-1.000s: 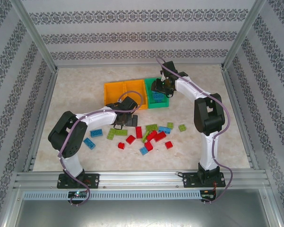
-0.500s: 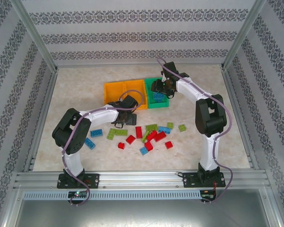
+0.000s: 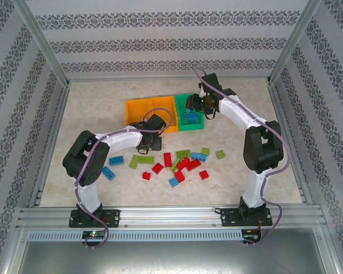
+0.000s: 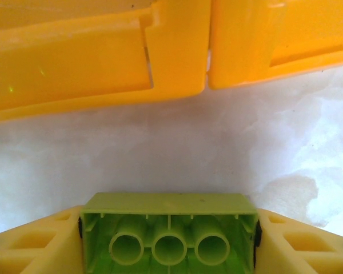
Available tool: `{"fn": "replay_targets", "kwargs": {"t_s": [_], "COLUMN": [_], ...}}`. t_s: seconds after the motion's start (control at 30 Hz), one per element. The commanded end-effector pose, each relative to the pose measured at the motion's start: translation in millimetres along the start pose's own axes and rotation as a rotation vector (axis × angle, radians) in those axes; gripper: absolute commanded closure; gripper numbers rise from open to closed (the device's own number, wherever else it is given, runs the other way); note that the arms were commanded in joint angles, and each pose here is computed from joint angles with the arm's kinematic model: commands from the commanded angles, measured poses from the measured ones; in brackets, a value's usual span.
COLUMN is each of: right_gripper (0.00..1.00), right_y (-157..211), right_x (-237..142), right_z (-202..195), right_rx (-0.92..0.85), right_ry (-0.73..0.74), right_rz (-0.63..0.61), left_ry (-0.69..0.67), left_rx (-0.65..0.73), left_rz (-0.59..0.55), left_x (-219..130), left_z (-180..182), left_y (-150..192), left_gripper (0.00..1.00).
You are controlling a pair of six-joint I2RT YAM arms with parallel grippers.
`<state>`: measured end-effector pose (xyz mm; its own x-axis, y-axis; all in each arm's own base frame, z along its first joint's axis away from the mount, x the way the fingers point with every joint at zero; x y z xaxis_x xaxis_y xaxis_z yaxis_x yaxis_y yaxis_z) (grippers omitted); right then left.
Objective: Sort the legos into containers by color
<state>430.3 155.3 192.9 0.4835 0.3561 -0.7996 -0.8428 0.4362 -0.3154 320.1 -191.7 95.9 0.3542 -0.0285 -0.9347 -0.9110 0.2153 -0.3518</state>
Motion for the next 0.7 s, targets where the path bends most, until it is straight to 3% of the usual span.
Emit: {"fn": "replay_targets", "kwargs": {"t_s": [0.0, 0.27, 0.67], "right_gripper": [0.43, 0.43, 0.41], "right_y": [-1.8, 26.2, 67.9], "right_x": [-17.5, -33.7, -42.8], "right_z": [-15.7, -57.8, -99.9], "right_rx": [-0.01, -0.011, 0.014], "right_ry": [0.041, 0.121, 0.204], "right_rz": [-0.053, -0.041, 0.013], "left_ry": [-0.022, -0.049, -0.043], "left_rx": [-0.006, -0.004, -0.077], "left_rz": [-0.065, -0.172, -0.099], "left_x": [-35.8, -82.5, -44.0], "left_z": [9.4, 34.4, 82.0], "left_y": [-18.3, -54.0, -94.7], "left_gripper": [0.45, 0.44, 0.44]}}
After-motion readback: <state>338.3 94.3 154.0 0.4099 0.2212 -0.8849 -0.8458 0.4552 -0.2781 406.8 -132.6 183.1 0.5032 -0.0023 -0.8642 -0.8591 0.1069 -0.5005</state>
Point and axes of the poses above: each hand's point on the last joint's axis, 136 mm out from that joint toward the fingers, its own x axis out along the fingers, its own z axis along the line the jaws close on, y = z × x, the point moved 7 cm from there along -x, back along the fingers, and after that the axes turned 14 degrees about x, right-handed, at the moved point
